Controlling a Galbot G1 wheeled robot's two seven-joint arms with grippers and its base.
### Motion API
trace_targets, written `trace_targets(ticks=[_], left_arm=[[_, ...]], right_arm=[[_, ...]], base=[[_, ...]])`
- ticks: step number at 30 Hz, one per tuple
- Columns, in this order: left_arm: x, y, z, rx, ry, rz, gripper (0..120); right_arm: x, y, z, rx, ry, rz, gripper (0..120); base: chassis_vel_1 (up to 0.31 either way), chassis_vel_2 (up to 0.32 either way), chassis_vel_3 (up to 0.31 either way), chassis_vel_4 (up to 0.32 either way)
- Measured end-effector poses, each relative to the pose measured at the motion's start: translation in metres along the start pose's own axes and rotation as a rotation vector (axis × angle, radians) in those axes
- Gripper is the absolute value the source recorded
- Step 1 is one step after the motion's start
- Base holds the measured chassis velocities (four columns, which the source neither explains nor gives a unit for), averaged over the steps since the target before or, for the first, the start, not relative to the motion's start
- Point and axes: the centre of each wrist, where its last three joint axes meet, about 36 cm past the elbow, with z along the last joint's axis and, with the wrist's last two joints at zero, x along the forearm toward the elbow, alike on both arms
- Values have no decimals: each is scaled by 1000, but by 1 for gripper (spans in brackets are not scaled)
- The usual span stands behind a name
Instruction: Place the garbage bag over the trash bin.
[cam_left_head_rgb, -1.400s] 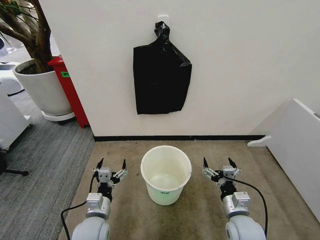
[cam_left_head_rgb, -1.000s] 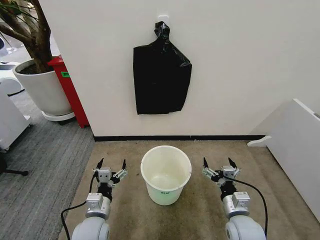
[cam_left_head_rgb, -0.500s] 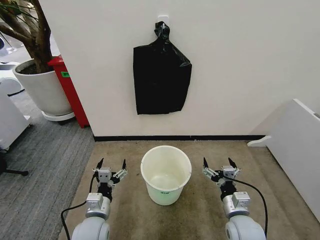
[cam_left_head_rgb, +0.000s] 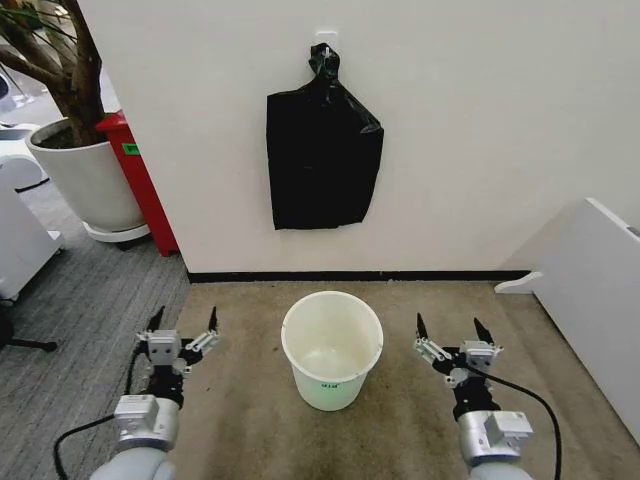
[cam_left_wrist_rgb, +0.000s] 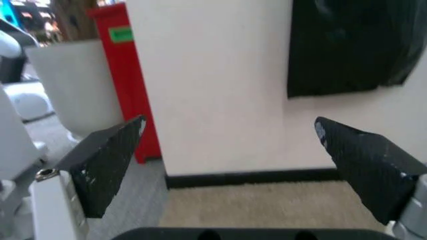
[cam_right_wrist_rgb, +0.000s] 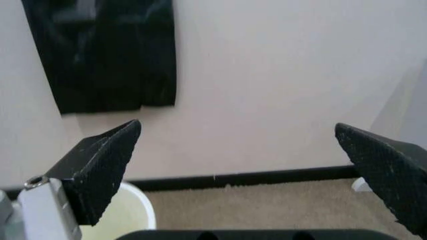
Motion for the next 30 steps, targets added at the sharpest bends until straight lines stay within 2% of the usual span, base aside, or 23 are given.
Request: trace_targets(ticks=[3, 5, 11, 13, 22, 30], left_arm=[[9, 8, -22, -4, -26, -4, 100], [13, 11, -32, -6, -39, -4, 100], [23, 15, -53, -2, -56, 6, 100], [28, 17, -65, 6, -58, 14, 100], [36, 25, -68, 18, 0, 19, 100], [29, 28, -72, 35, -9, 46, 100]], right_arm=[[20, 6, -31, -61, -39, 34, 100], [24, 7, -38, -76, -48, 43, 100], [24, 7, -40, -91, -45, 45, 100], [18, 5, -36, -109, -9, 33, 100], [-2, -2, -23, -130, 53, -5, 100], [-27, -10, -32, -286, 29, -44, 100]], base=[[0, 0, 0, 0], [0, 0, 0, 0], [0, 0, 0, 0], [0, 0, 0, 0], [0, 0, 0, 0], [0, 0, 0, 0]])
